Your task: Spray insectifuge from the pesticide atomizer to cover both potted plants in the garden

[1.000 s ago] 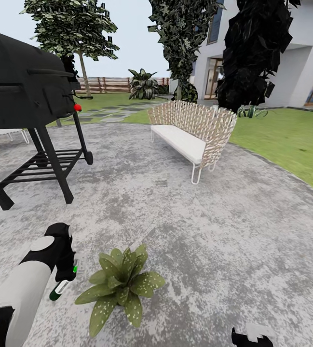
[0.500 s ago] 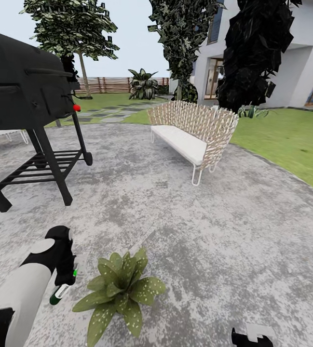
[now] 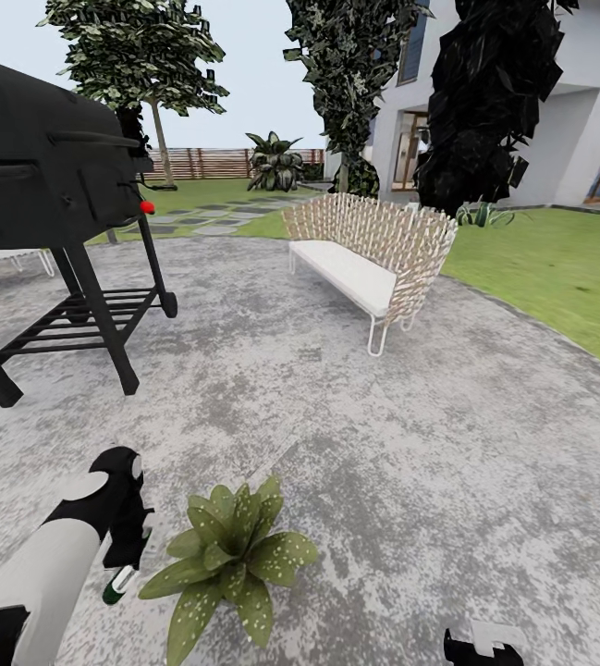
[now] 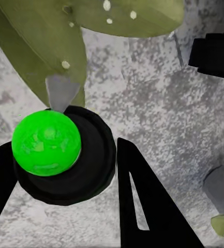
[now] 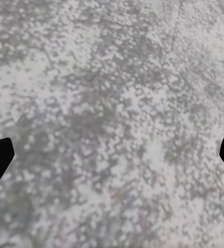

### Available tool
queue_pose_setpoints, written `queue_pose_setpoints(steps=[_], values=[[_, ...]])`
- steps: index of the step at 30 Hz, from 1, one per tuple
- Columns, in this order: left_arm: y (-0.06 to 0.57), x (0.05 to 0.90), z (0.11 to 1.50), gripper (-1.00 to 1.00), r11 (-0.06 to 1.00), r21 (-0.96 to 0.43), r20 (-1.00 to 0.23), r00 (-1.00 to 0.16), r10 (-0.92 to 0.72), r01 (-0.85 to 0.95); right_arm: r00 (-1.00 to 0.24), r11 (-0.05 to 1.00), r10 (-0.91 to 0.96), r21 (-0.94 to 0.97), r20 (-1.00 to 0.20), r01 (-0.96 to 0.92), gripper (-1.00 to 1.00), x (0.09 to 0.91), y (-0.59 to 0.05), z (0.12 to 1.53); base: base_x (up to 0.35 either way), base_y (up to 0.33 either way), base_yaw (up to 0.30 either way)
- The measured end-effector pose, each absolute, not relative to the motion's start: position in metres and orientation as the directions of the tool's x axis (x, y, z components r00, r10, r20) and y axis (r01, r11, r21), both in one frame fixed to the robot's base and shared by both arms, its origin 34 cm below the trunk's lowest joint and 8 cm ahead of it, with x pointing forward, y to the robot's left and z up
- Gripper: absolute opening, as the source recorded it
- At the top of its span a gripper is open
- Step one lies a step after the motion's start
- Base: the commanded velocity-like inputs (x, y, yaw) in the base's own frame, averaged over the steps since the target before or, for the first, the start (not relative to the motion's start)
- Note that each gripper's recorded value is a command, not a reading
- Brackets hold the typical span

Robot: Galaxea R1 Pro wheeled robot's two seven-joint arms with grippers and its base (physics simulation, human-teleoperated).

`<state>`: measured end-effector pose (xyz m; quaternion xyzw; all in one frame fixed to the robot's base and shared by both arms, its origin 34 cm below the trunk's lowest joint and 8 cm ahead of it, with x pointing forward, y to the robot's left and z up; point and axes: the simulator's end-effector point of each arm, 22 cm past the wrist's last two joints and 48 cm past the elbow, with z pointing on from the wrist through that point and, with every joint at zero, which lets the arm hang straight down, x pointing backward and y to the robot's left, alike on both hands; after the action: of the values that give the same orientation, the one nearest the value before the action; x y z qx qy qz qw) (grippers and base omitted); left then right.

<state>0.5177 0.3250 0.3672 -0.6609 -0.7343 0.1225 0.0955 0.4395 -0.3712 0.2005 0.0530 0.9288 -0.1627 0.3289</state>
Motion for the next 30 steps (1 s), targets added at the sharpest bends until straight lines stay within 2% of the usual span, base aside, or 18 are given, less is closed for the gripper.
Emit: queue_pose_setpoints(steps=[8,15,26,30], values=[[0.326,0.541,0.383,-1.0,0.095,-0.229,-0.013,-0.1,0.995,0.969,-0.778,0.941,-0.009,-0.267,-0.628,0.205,1.0,0.44,-0.371,0.201,0.0,0.0,0.0],[0.379,0.521,0.379,-1.0,0.143,-0.258,0.097,-0.121,0.988,0.955,-0.777,0.941,-0.009,-0.267,-0.629,0.205,1.0,0.44,-0.371,0.201,0.0,0.0,0.0],[0.343,0.523,0.373,-1.0,0.114,-0.264,0.046,-0.105,0.993,0.958,-0.777,0.942,-0.009,-0.267,-0.629,0.205,1.0,0.44,-0.371,0.201,0.0,-0.005,0.0],[0.343,0.525,0.374,-1.0,0.114,-0.256,0.045,-0.106,0.993,0.96,-0.777,0.941,-0.009,-0.268,-0.629,0.206,1.0,0.44,-0.371,0.201,-0.031,-0.218,0.001]])
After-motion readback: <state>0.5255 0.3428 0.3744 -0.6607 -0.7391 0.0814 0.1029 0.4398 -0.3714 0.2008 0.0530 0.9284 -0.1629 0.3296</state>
